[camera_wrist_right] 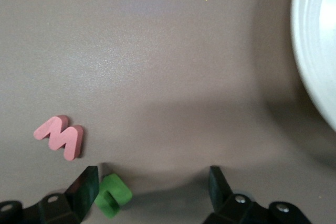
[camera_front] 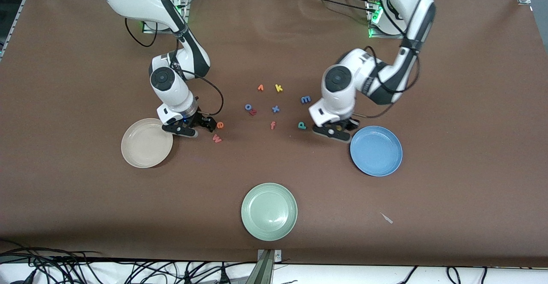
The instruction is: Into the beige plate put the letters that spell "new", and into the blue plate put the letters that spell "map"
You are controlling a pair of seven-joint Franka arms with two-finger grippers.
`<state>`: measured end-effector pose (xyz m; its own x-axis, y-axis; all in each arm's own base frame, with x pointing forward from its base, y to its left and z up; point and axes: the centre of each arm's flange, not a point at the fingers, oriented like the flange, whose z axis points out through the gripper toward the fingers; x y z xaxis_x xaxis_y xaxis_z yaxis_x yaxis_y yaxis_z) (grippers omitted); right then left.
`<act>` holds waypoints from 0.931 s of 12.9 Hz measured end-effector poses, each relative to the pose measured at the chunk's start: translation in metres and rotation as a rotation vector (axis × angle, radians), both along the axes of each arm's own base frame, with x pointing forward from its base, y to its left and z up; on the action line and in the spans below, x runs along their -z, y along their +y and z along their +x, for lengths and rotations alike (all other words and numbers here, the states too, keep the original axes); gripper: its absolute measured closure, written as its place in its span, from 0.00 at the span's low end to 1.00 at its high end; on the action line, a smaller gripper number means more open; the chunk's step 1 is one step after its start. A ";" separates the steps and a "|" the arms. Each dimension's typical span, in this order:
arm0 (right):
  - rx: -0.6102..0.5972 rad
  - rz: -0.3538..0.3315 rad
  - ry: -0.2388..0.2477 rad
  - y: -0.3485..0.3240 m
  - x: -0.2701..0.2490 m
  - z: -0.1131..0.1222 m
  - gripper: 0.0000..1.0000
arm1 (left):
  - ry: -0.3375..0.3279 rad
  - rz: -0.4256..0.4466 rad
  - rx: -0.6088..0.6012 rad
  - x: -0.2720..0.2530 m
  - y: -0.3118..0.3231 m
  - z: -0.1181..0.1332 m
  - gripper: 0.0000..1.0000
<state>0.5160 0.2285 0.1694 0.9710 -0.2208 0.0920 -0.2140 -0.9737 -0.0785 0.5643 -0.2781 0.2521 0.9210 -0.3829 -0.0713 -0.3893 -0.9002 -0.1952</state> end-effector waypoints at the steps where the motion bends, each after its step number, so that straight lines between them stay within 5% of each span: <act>1: 0.001 0.000 0.000 0.000 0.000 0.000 0.07 | 0.017 -0.001 0.038 0.000 0.031 0.015 0.73; 5: 0.018 0.013 0.001 0.011 -0.003 -0.004 0.06 | 0.072 0.000 0.083 0.024 0.081 0.033 0.67; 7: 0.015 0.018 -0.003 0.015 -0.006 -0.005 0.06 | 0.064 -0.022 0.076 0.026 0.075 0.036 0.45; 11: 0.016 0.016 0.002 0.014 -0.006 -0.007 0.06 | 0.043 -0.220 -0.023 -0.016 0.021 0.046 0.03; 12: 0.016 0.015 0.003 0.014 -0.005 -0.007 0.06 | 0.040 -0.231 -0.031 -0.021 0.005 0.042 0.00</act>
<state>0.5086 0.2423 0.1745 0.9676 -0.2377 0.0855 -0.2298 -0.9688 -0.0928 0.6064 -0.2731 0.2733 0.9310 -0.3645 -0.0216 -0.3637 -0.9309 0.0325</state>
